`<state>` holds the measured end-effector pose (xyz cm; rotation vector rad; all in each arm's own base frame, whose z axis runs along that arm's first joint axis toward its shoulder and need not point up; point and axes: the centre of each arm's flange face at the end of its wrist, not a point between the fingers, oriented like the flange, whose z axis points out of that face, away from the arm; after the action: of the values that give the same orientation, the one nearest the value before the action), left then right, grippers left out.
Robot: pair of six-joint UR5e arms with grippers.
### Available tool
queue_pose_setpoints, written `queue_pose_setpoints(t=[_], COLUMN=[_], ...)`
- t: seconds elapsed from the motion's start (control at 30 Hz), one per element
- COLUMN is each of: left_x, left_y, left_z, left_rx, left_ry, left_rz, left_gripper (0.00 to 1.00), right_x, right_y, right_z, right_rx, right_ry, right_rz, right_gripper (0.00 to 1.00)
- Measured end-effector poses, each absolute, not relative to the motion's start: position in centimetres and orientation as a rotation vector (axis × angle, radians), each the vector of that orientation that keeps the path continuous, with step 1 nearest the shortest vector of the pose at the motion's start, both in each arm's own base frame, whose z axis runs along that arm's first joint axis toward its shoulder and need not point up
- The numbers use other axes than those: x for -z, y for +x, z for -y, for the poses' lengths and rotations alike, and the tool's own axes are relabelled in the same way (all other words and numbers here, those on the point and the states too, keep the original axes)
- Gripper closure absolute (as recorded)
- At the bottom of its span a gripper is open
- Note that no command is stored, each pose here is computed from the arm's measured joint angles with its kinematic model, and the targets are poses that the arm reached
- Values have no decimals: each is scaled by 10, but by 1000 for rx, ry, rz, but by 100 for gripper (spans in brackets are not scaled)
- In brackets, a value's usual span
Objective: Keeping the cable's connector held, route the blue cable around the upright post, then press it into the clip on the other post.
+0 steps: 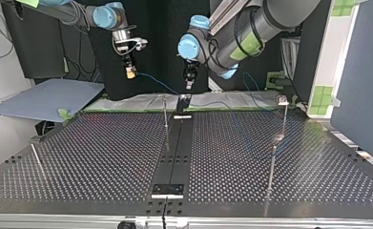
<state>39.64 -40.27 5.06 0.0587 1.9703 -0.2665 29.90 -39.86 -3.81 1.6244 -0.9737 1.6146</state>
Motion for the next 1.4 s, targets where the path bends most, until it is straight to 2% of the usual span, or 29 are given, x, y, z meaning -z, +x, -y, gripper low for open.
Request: queue_pose_setpoints(t=[0.27, 0.63, 0.9, 1.4], left_x=[-69, -107, -124, -97], left_y=[397, 411, 429, 450], left_z=[400, 397, 408, 428], left_rx=[257, 125, 54, -114], left_ry=[62, 123, 205, 388], left_rz=[-1973, -1965, -1968, -2042], left_gripper=[0, 0, 0, 0], right_x=[68, 88, 92, 92], right_y=[299, 307, 305, 305], right_z=[387, 383, 384, 387], right_rx=[-1628, -1643, -1626, -1627], right_ry=[1686, 1760, 1762, 1757], right_rz=[968, 932, 936, 933], right_gripper=[100, 100, 100, 100])
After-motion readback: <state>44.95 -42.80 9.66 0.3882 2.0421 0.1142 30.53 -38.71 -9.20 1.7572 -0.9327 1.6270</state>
